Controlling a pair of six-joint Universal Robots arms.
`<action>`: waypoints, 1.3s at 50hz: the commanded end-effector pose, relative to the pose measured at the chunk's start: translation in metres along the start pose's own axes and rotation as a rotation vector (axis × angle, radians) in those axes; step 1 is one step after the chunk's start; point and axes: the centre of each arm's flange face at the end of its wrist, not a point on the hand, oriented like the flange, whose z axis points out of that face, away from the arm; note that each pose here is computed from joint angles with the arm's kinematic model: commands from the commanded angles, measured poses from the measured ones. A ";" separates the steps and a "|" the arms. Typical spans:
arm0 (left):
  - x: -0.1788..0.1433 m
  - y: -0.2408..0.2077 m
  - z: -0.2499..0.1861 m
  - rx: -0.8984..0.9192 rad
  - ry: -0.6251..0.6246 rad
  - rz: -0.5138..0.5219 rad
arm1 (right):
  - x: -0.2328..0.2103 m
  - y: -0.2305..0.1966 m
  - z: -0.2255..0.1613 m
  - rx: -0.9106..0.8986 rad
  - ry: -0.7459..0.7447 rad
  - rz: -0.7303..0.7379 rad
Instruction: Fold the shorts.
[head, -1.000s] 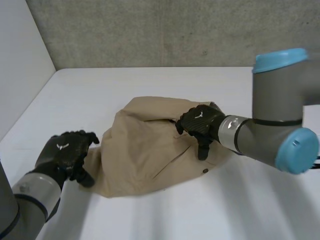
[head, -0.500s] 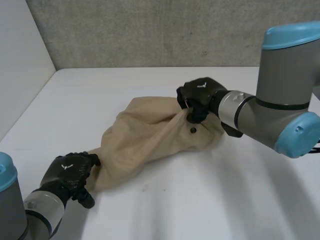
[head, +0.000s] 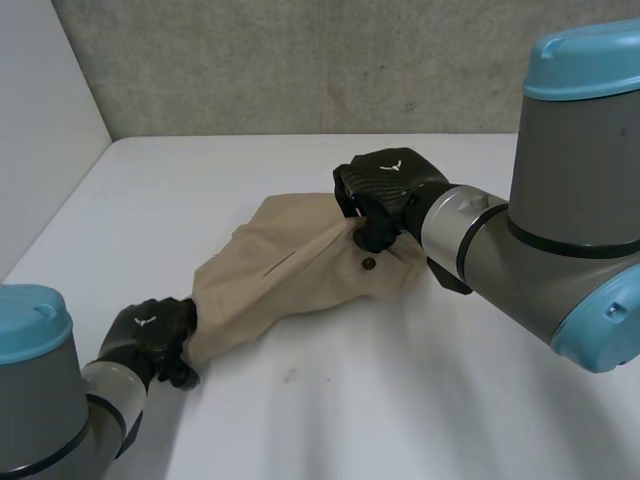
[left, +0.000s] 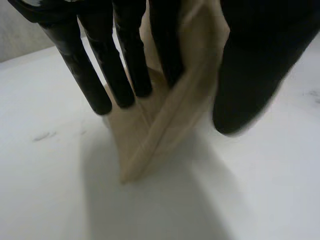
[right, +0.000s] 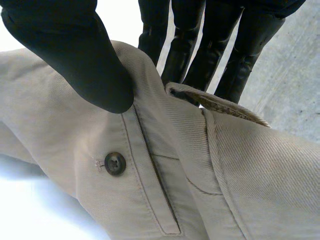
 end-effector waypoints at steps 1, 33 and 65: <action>-0.004 -0.009 0.014 0.080 -0.032 0.003 | 0.005 -0.002 -0.004 0.001 0.018 -0.029; 0.020 -0.169 0.083 0.458 -0.092 0.561 | 0.025 0.000 0.041 0.065 0.195 -0.570; 0.043 -0.083 0.068 0.575 -0.094 0.460 | 0.035 0.076 0.041 0.048 0.242 -0.375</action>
